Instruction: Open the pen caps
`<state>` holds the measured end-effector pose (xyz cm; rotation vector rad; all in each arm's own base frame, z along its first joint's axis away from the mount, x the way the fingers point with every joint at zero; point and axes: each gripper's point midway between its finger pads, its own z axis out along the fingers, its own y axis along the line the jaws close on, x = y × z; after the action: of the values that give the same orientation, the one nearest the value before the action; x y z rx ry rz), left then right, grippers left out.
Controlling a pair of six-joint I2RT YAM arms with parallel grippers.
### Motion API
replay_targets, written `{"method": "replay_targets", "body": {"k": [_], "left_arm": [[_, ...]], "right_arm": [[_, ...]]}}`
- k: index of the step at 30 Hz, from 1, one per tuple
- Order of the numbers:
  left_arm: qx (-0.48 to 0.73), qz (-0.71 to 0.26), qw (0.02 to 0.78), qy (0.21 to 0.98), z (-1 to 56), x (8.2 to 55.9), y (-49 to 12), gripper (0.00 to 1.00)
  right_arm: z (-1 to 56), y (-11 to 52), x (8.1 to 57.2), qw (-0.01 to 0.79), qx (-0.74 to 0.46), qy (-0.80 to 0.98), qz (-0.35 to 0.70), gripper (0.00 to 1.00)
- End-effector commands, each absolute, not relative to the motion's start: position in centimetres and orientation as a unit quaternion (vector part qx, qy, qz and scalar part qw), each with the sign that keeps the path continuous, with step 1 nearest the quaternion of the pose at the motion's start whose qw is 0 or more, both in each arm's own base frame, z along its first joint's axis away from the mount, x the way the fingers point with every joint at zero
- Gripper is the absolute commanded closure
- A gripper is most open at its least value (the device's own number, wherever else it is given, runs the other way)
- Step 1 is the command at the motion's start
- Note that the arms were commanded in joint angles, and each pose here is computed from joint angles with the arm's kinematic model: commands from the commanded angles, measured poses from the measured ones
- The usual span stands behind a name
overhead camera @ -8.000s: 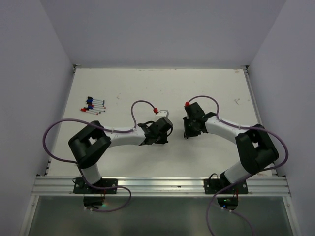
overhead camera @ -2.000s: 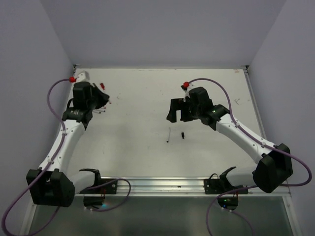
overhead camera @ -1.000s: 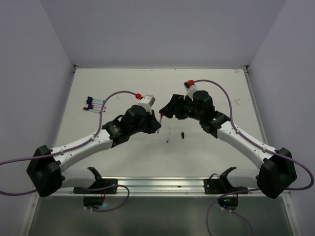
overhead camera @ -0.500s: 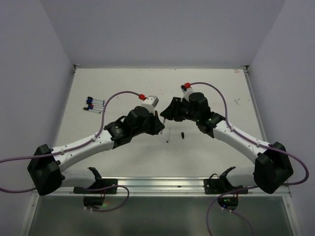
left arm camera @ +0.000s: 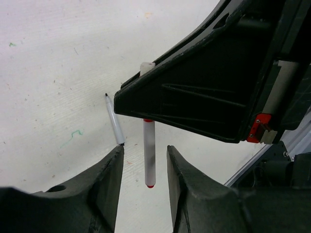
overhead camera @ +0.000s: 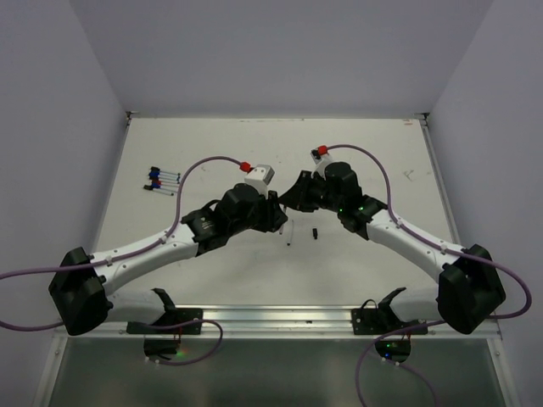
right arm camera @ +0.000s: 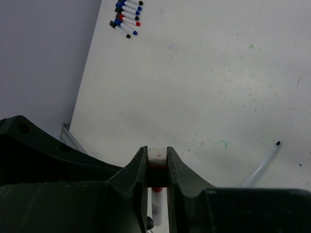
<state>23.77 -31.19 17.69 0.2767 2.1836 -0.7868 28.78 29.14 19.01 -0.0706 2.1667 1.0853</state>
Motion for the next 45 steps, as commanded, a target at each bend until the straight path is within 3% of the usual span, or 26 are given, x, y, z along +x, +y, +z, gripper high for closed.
{"method": "replay_targets", "body": {"k": [1, 9, 15, 18, 22, 27, 36, 41, 43, 44, 45], "left_arm": [[0.103, -0.31, 0.426, 0.843, 19.7, 24.4, -30.9, 0.56], [0.109, -0.316, 0.415, 0.846, 18.5, 24.0, -31.3, 0.56], [0.114, -0.327, 0.41, 0.844, 18.4, 23.9, -32.2, 0.63], [0.12, -0.343, 0.406, 0.838, 18.8, 23.8, -33.0, 0.74], [0.154, -0.387, 0.393, 0.82, 19.8, 22.7, -34.6, 0.99], [0.222, -0.492, 0.384, 0.749, 23.7, 19.8, -36.3, 1.0], [0.28, -0.639, 0.417, 0.583, 32.4, 15.3, -31.7, 1.0], [0.268, -0.664, 0.416, 0.56, 33.6, 15.0, -31.5, 1.0], [0.243, -0.634, 0.448, 0.581, 34.3, 17.1, -31.7, 1.0], [0.219, -0.594, 0.426, 0.646, 31.6, 18.4, -31.7, 1.0], [0.167, -0.539, 0.459, 0.686, 30.7, 21.2, -31.2, 1.0]], "right_arm": [[20.6, 29.2, 28.6, 0.364, -0.019, 0.823, 0.436, 1.0], [21.7, 29.2, 28.4, 0.361, 0.003, 0.814, 0.454, 1.0], [22.2, 29.4, 28.4, 0.359, 0.006, 0.812, 0.461, 1.0], [22.2, 29.5, 28.2, 0.356, 0.007, 0.81, 0.465, 1.0], [22.1, 29.9, 28.0, 0.349, 0.003, 0.805, 0.48, 1.0], [23.3, 30.4, 27.5, 0.361, -0.029, 0.782, 0.508, 1.0], [29.6, 29.3, 24.4, 0.364, -0.13, 0.62, 0.683, 1.0], [30.9, 29.1, 23.1, 0.371, -0.148, 0.58, 0.71, 1.0], [30.1, 29.0, 23.8, 0.374, -0.131, 0.607, 0.688, 1.0], [29.7, 28.8, 24.2, 0.382, -0.127, 0.621, 0.673, 1.0], [29.2, 28.4, 25.7, 0.427, -0.12, 0.636, 0.631, 1.0]]}}
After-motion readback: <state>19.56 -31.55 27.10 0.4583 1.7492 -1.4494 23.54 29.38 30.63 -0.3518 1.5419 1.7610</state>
